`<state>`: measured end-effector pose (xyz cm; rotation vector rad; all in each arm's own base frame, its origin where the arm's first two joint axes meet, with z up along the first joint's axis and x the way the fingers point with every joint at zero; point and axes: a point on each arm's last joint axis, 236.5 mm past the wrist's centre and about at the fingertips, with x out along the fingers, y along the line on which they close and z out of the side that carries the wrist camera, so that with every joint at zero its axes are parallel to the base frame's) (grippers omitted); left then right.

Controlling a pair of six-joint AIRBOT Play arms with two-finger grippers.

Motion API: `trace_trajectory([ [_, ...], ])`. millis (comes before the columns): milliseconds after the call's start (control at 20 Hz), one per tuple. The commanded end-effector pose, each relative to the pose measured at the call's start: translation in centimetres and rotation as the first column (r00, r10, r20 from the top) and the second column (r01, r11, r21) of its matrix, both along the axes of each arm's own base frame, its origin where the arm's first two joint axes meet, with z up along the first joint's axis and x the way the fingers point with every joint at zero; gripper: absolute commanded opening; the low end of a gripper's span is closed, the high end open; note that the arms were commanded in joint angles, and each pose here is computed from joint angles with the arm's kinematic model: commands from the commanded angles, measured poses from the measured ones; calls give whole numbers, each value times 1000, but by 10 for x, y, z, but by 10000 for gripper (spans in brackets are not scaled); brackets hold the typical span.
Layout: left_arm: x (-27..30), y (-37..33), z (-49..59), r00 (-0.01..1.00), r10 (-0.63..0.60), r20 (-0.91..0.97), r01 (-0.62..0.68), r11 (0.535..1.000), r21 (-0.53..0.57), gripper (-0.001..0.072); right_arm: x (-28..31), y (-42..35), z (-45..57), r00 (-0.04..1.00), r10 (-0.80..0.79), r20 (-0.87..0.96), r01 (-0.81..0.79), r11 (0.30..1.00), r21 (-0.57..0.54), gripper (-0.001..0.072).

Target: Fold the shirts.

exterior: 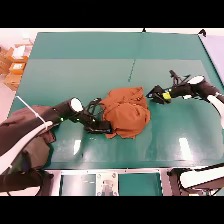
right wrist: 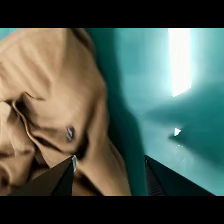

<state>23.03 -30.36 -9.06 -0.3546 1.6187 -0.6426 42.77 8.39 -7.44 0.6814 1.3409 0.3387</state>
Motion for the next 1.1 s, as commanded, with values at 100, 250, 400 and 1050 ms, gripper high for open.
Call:
trace_trajectory([
  [100,-11,-14,-28,1000,3,2,-3,1000,17,291,20,39,-20,996,88,-8,-88,996,11,375],
  [250,-8,-15,-12,997,-55,57,55,998,-5,31,29,44,-15,998,55,13,-56,998,41,210],
  [400,0,-11,17,986,-106,127,105,994,15,30,30,45,-5,997,78,24,-80,995,56,17],
  [1050,95,133,446,352,-32,935,-253,959,128,30,-5,-50,422,595,72,800,83,985,-150,16],
])
